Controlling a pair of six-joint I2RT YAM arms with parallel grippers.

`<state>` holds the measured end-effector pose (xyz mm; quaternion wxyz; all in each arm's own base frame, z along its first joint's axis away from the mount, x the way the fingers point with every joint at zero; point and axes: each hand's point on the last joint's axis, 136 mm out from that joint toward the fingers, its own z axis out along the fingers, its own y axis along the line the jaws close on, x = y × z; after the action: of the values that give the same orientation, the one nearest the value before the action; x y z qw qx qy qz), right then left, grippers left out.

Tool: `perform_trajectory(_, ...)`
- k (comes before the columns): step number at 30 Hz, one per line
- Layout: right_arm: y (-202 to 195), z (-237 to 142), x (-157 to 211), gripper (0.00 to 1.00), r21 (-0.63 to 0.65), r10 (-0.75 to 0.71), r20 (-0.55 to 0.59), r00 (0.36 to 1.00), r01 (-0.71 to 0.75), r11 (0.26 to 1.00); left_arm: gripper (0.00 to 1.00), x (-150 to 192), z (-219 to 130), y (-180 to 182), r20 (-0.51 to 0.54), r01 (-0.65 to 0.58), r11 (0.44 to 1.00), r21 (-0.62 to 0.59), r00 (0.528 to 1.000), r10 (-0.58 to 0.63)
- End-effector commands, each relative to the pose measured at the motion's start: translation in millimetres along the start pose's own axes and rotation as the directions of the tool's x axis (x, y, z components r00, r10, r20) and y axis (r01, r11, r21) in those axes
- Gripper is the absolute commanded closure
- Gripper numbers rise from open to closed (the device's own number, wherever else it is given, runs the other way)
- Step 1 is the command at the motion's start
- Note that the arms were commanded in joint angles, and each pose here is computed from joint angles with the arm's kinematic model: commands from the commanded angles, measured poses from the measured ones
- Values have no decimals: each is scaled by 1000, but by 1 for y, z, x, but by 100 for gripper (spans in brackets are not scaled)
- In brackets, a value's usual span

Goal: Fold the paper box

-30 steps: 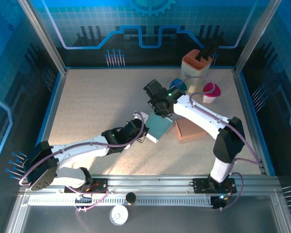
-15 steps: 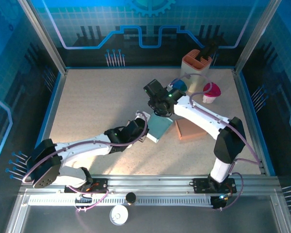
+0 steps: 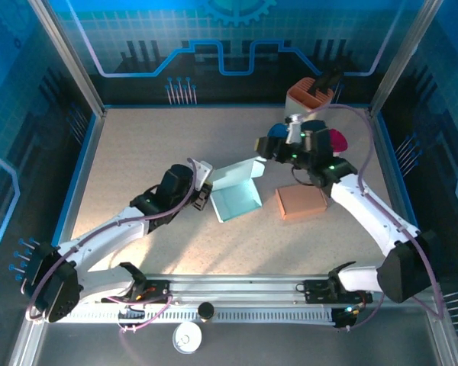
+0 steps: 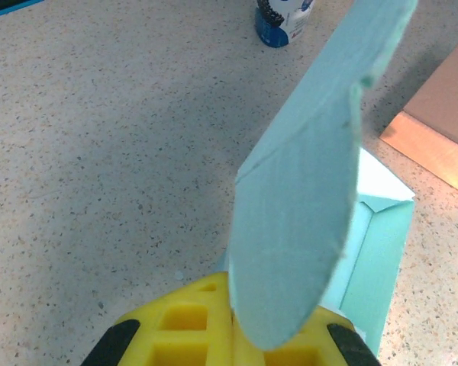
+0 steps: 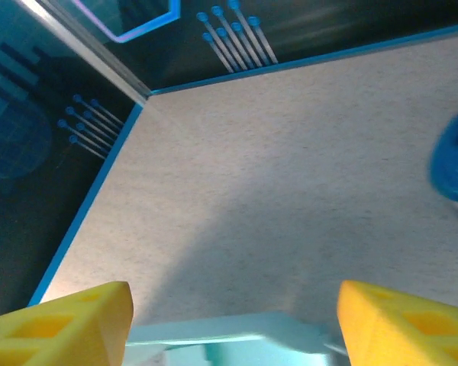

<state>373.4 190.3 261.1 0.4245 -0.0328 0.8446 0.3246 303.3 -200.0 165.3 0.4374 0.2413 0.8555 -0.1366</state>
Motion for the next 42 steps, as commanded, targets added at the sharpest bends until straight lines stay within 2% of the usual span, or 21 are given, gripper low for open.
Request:
perform_trajectory(1, 1, -7, 23, 32, -179, -161, -62, 985, 147, 973, 100, -3, 6, -10, 7, -79, 994, 73, 997, 79)
perform_trajectory(7, -21, 11, 59, 33, -241, -222, -153, 963, 181, 953, 100, 4, 26, 5, -19, -141, 990, 31, 990, 141)
perform_trajectory(13, -43, 34, 79, 31, -212, -251, -215, 944, 206, 955, 100, -3, 27, 19, 17, -153, 988, -12, 988, 153)
perform_trajectory(21, -35, 58, 103, 27, -171, -355, -294, 888, 317, 933, 100, 1, 36, 24, -2, -165, 986, -27, 986, 165)
perform_trajectory(27, -43, 47, 98, 23, -72, -193, -228, 954, 182, 981, 100, 8, 41, 25, -11, -139, 990, -24, 990, 139)
perform_trajectory(28, -44, 44, 108, 24, -63, -174, -233, 957, 163, 985, 100, 10, 42, 25, -11, -141, 990, -23, 990, 141)
perform_trajectory(31, -47, 40, 106, 23, 14, -212, -192, 958, 218, 976, 100, 12, 43, 26, -11, -136, 991, -12, 991, 136)
perform_trajectory(33, -59, 40, 104, 22, 40, -187, -184, 965, 198, 979, 100, 10, 43, 27, -7, -125, 992, -6, 992, 125)
perform_trajectory(37, -68, 49, 108, 23, -14, -153, -218, 964, 153, 988, 100, 9, 44, 29, 1, -103, 995, 9, 995, 103)
perform_trajectory(39, -62, 59, 116, 28, -67, -145, -276, 950, 132, 989, 100, 10, 45, 30, -1, -92, 996, 14, 996, 92)
perform_trajectory(42, -64, 66, 124, 35, -10, -102, -329, 939, 104, 995, 100, 13, 49, 30, -17, -87, 996, 21, 996, 87)
